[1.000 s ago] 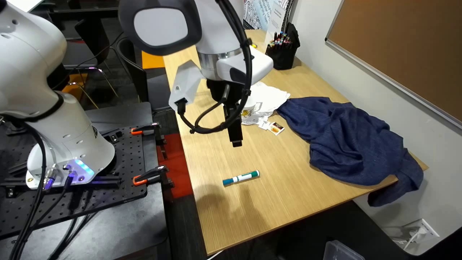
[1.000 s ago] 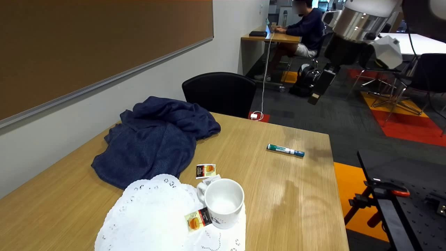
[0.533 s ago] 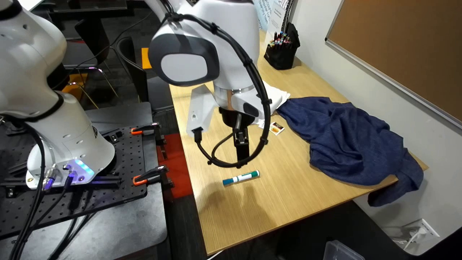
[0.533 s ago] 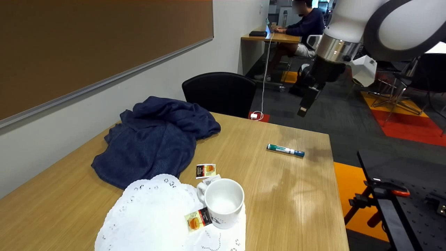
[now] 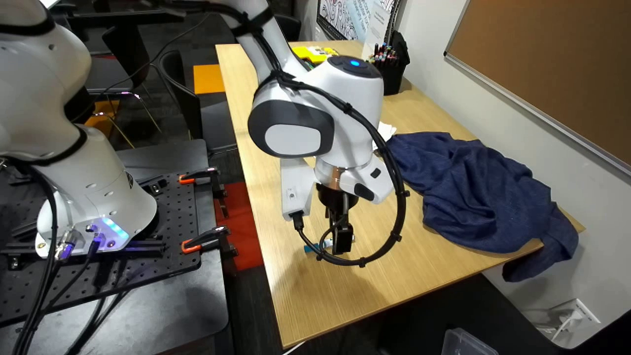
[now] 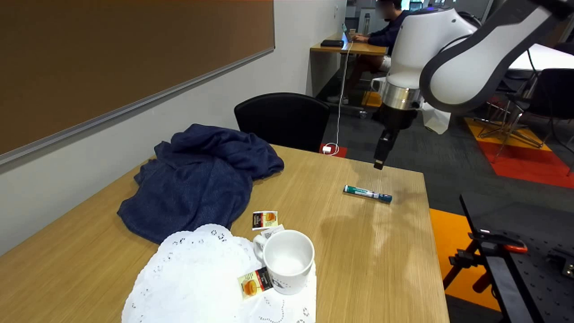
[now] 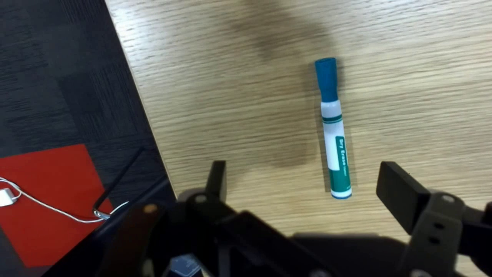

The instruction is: Put the marker in the mug

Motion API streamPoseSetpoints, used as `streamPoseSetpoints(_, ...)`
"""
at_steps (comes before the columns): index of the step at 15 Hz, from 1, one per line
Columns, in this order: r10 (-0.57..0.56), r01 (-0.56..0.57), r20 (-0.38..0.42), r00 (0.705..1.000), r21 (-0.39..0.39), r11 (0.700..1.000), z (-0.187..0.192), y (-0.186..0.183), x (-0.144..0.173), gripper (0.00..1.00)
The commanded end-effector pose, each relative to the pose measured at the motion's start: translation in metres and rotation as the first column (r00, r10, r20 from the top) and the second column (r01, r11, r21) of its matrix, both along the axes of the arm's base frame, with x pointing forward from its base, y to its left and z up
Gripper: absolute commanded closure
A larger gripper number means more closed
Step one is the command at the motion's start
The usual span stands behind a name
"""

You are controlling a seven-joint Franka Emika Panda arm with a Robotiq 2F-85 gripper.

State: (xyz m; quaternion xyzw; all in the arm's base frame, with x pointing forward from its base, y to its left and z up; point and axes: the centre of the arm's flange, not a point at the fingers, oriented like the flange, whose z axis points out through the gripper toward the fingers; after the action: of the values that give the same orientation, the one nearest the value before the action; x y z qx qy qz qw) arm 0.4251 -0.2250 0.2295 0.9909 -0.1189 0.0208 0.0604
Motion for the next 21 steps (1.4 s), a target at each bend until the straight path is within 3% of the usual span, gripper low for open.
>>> streamPoseSetpoints(1,0.043,-0.043,-0.004,0.999,-0.021,0.999,-0.026,-0.007,0.008,0.00)
streamPoseSetpoints(9,0.189,-0.188,-0.016,0.982,0.039,0.981,-0.050,0.007,0.012,0.00)
streamPoseSetpoints(21,0.245,-0.245,-0.035,0.969,0.015,0.969,-0.074,0.009,0.049,0.00)
